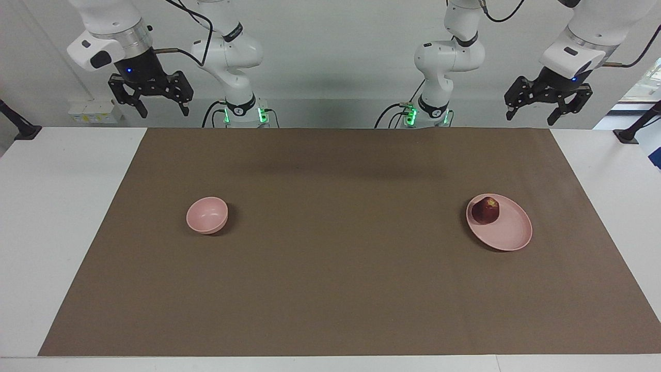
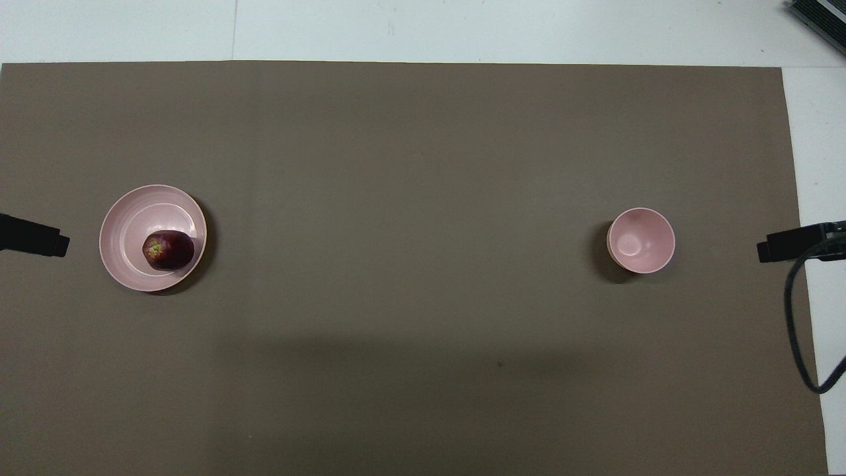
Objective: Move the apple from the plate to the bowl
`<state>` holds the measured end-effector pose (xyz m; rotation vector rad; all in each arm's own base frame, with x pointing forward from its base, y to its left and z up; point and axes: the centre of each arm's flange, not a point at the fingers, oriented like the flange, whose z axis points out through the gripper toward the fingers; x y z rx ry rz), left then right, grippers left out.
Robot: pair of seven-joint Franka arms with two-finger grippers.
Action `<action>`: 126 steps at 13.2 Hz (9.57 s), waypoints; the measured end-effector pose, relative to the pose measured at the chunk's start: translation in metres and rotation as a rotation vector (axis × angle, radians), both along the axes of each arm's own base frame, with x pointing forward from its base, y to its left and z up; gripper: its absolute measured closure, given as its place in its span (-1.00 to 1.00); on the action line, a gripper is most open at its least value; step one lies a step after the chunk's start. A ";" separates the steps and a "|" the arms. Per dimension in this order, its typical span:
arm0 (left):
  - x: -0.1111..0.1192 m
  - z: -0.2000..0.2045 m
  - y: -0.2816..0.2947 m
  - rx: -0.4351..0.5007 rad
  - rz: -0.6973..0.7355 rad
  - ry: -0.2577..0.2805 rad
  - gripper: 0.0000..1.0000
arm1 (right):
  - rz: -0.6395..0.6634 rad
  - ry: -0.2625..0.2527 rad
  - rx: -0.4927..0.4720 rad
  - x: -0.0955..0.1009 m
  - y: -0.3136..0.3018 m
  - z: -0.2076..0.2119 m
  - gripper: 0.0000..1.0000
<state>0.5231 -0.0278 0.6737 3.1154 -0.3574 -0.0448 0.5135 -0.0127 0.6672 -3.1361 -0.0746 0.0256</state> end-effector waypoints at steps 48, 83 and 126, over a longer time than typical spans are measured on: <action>0.050 -0.269 0.018 -0.016 -0.026 -0.169 -0.29 | -0.515 0.164 0.501 0.070 0.266 -0.259 -1.00; -0.009 -0.186 -0.198 -0.793 0.338 -0.266 -0.29 | -1.201 0.554 0.931 0.071 0.374 -0.245 -1.00; 0.043 -0.083 -0.102 0.028 -0.026 -0.082 -1.00 | 0.085 0.100 0.030 0.091 0.007 -0.301 -0.44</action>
